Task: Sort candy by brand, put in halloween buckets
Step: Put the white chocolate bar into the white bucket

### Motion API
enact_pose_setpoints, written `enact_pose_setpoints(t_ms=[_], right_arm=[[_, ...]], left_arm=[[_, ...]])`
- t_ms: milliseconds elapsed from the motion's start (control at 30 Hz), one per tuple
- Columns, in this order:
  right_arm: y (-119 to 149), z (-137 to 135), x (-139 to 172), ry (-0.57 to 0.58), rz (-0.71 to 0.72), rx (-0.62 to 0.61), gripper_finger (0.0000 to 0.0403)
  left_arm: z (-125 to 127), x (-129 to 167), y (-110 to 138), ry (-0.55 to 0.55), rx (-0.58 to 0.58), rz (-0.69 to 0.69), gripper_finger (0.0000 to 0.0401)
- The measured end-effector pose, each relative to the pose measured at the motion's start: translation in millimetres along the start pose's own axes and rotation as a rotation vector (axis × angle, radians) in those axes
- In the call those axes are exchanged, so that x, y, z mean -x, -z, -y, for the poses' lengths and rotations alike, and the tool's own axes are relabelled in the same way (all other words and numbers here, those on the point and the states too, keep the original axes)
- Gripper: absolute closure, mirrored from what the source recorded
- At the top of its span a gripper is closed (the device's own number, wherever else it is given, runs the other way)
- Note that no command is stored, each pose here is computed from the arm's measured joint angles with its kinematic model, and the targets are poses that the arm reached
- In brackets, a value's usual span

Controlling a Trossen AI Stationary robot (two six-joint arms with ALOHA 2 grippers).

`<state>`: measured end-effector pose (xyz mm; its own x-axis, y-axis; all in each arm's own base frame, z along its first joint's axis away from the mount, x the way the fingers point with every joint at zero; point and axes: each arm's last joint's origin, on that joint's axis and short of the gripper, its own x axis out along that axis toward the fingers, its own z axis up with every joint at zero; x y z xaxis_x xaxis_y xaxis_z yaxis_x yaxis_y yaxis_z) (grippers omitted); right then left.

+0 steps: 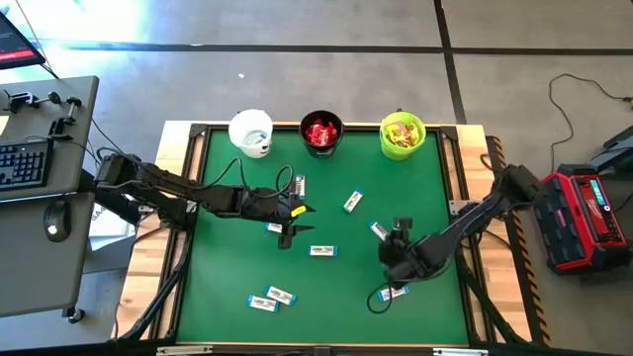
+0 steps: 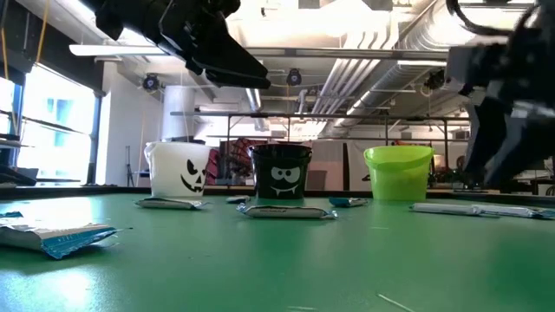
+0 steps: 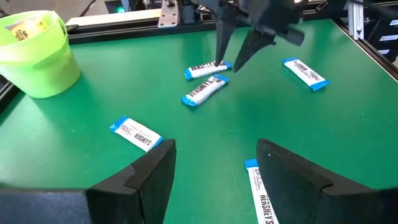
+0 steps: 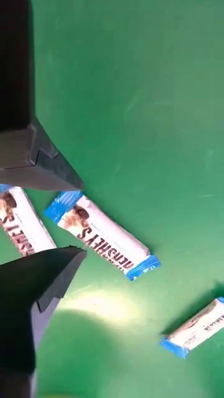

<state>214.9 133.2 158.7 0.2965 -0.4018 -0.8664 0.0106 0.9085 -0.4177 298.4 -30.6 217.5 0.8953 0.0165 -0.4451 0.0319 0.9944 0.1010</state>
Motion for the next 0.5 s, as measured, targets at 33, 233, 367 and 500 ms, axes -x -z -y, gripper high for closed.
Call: enact_pose_setpoints(t_ms=[33, 233, 367, 500], right_arm=[[1.0, -3.6, -3.3, 0.01, -0.011, 0.028, 0.0262], [10.4, -26.9, -20.1, 0.071, -0.058, 0.158, 0.0265], [14.1, -34.6, -23.3, 0.134, -0.032, 0.197, 0.0265], [14.3, -36.1, -26.5, 0.155, -0.032, 0.208, 0.0265]], left_arm=[[0.0, 0.0, 0.0, 0.0, 0.0, 0.0, 0.0186], [0.0, 0.0, 0.4, 0.0, 0.0, -0.005, 0.0186], [0.0, 0.0, 0.4, 0.0, -0.001, -0.004, 0.0186], [0.0, 0.0, 0.3, 0.0, 0.0, -0.003, 0.0186]])
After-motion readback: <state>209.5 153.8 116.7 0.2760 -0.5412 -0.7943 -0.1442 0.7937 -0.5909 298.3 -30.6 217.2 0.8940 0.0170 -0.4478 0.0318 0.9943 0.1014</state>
